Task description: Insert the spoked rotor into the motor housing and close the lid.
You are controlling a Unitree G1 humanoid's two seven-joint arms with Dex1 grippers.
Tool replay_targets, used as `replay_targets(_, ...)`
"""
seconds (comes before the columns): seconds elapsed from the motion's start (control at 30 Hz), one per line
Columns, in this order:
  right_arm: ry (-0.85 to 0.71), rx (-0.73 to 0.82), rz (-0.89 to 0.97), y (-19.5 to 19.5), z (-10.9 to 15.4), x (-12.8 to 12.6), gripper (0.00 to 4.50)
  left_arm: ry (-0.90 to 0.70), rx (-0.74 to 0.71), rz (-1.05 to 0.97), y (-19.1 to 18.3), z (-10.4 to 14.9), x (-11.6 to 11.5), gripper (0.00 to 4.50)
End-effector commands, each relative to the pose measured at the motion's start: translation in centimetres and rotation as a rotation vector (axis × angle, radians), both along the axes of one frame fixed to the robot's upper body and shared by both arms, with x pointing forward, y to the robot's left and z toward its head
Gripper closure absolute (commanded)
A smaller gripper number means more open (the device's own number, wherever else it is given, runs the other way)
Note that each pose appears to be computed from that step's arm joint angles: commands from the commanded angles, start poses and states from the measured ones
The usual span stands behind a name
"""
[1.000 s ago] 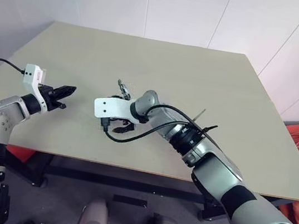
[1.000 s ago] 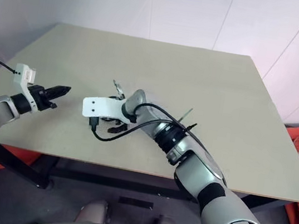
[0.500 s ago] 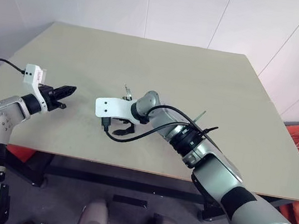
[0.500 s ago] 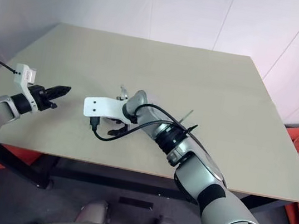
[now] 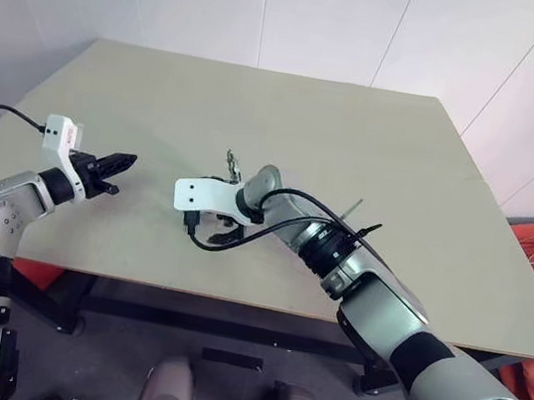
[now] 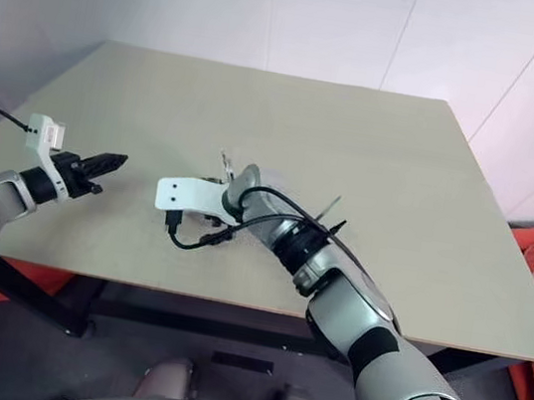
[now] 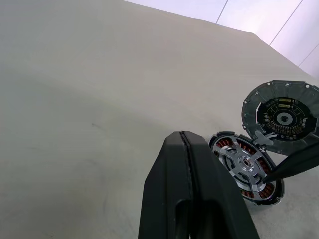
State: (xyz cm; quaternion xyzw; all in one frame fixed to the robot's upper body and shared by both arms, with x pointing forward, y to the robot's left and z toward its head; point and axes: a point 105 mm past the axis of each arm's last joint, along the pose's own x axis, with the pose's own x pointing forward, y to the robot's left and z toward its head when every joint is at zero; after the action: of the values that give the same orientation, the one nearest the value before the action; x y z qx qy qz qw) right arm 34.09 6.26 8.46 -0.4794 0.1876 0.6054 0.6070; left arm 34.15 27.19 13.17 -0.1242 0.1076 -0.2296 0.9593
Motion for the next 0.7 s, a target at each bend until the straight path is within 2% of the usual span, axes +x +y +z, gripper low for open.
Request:
replay_targets(0.03, -0.031, -0.001, -0.003, 0.5, 1.1, 0.5, 1.60, -0.066, 0.002, -0.010, -0.2, 1.7, 0.4, 4.50)
replay_targets(0.3, -0.060, 0.018, -0.011, 0.8, 1.7, 1.1, 4.33, -0.068, 0.001, -0.005, -0.2, 1.7, 0.4, 4.50)
replay_targets(0.33, -0.067, 0.019, -0.001, 0.8, 1.9, 1.1, 4.47, -0.068, 0.001, -0.005, -0.2, 1.7, 0.4, 4.50)
replay_targets(0.7, -0.125, 0.017, 0.211, -0.7, 5.0, 0.0, 4.47, -0.069, 0.000, -0.005, -0.2, 1.8, 0.5, 4.50)
